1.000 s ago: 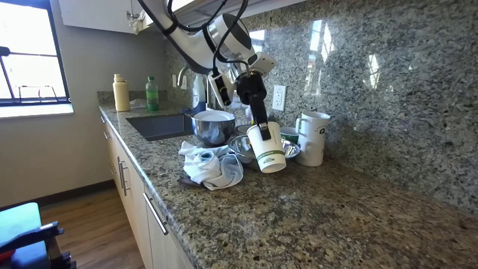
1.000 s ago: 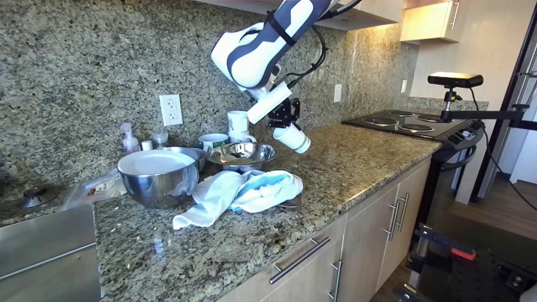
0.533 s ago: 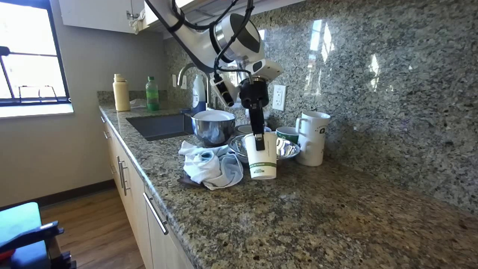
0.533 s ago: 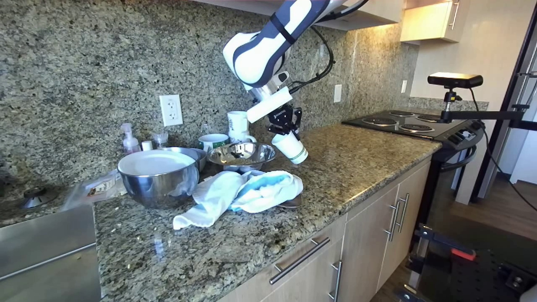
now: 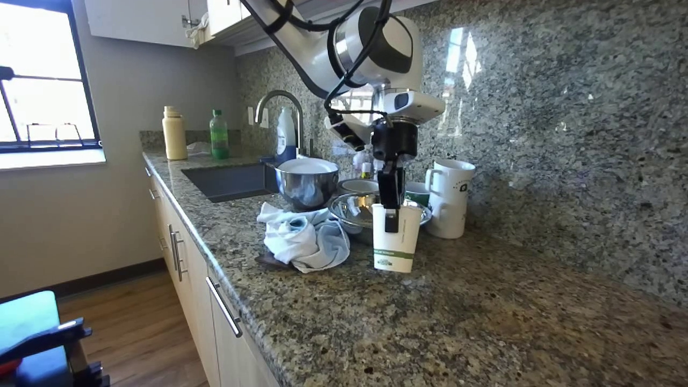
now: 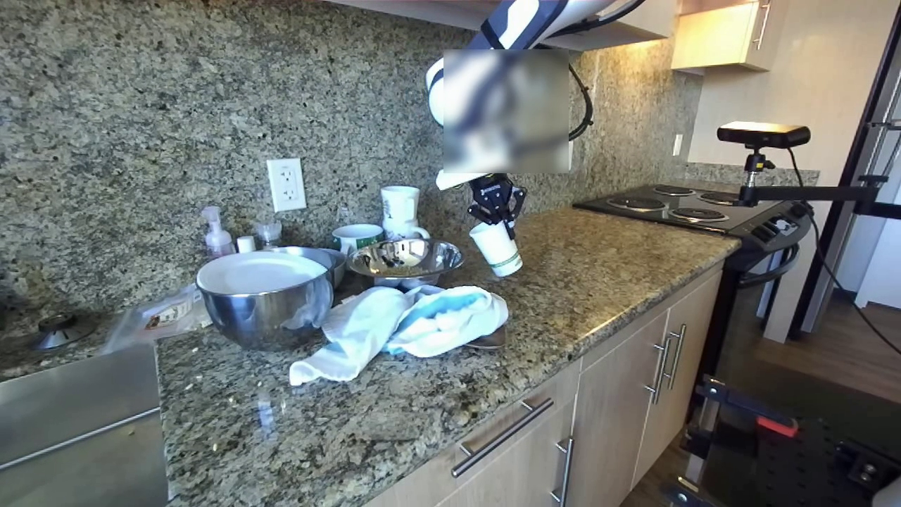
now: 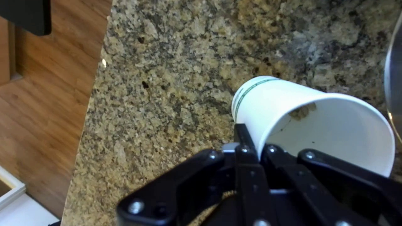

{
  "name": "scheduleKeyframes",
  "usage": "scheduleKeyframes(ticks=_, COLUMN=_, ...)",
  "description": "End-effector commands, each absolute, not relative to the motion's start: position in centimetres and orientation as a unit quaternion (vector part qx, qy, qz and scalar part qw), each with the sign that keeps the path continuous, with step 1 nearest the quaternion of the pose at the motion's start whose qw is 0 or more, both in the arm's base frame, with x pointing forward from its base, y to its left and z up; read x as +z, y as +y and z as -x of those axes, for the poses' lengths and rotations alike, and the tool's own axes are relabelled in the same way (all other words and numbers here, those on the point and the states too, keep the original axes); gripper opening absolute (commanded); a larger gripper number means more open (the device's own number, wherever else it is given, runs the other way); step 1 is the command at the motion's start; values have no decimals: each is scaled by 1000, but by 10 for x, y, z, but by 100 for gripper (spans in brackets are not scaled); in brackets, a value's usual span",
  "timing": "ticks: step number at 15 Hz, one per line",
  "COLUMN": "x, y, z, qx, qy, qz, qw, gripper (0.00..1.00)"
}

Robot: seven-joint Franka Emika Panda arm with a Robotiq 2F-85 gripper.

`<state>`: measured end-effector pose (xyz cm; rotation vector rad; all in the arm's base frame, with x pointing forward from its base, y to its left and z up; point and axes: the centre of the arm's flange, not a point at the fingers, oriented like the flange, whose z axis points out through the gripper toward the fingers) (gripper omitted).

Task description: Pour the contents of the cup into the silver bowl

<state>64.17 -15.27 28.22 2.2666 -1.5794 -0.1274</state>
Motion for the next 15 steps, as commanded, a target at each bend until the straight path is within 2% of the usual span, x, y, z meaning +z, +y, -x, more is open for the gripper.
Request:
scheduleKeyframes(ticks=1, x=290, y=-166, z=-617, qx=-28, qy=-584, qz=-802, qw=123, gripper=0)
scheduleKeyframes(ticks=6, x=283, y=-175, z=-616, qx=4, qy=-598, qz=-799, qw=67, gripper=0)
scheduleKeyframes(ticks=15, x=264, y=-182, z=-618, qx=21, qy=-622, qz=-783, qw=17, gripper=0)
